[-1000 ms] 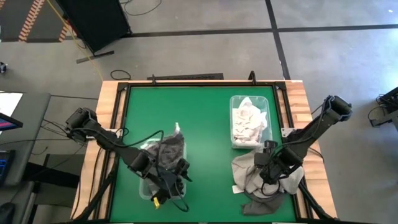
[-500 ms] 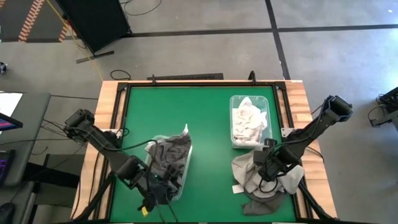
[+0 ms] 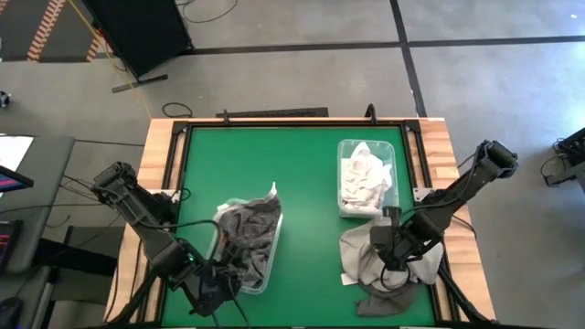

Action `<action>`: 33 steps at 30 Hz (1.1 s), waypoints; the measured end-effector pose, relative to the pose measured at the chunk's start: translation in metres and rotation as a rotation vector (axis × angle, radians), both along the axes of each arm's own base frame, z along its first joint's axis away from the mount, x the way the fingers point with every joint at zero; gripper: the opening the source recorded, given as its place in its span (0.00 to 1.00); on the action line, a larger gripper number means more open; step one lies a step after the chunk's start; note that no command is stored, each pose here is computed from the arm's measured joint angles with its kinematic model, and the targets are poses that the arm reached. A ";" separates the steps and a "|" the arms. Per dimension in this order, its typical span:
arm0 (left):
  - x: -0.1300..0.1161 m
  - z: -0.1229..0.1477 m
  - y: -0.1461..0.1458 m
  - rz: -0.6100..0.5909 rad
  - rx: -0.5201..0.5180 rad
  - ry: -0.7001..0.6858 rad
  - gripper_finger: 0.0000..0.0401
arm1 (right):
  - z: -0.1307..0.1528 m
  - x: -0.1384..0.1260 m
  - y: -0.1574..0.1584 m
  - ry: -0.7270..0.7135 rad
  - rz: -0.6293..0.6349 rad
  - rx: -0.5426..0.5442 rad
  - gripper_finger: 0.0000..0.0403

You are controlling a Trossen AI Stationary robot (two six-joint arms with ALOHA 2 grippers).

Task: Sort towels by color in basket
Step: Put the gray towel into the top transparent bin

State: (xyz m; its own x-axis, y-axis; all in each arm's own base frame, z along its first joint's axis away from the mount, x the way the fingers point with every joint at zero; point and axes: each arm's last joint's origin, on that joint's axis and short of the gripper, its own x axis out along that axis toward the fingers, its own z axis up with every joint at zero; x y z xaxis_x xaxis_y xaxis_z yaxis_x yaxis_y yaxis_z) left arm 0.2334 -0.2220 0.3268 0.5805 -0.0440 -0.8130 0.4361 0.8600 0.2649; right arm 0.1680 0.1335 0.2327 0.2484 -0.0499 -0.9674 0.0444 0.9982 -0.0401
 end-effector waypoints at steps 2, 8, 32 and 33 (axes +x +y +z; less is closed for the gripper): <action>-0.002 -0.001 0.000 0.018 0.003 0.005 0.66 | 0.013 0.003 0.001 -0.031 0.021 -0.020 0.06; -0.005 -0.001 -0.002 0.036 0.003 0.004 0.66 | 0.058 0.009 0.002 -0.162 0.086 -0.119 0.06; -0.005 0.000 -0.001 0.070 -0.013 0.000 0.66 | 0.193 0.000 -0.059 -0.590 -0.125 -0.950 0.06; -0.005 0.000 -0.001 0.070 -0.013 0.000 0.66 | 0.195 0.001 -0.063 -0.588 -0.143 -0.978 0.06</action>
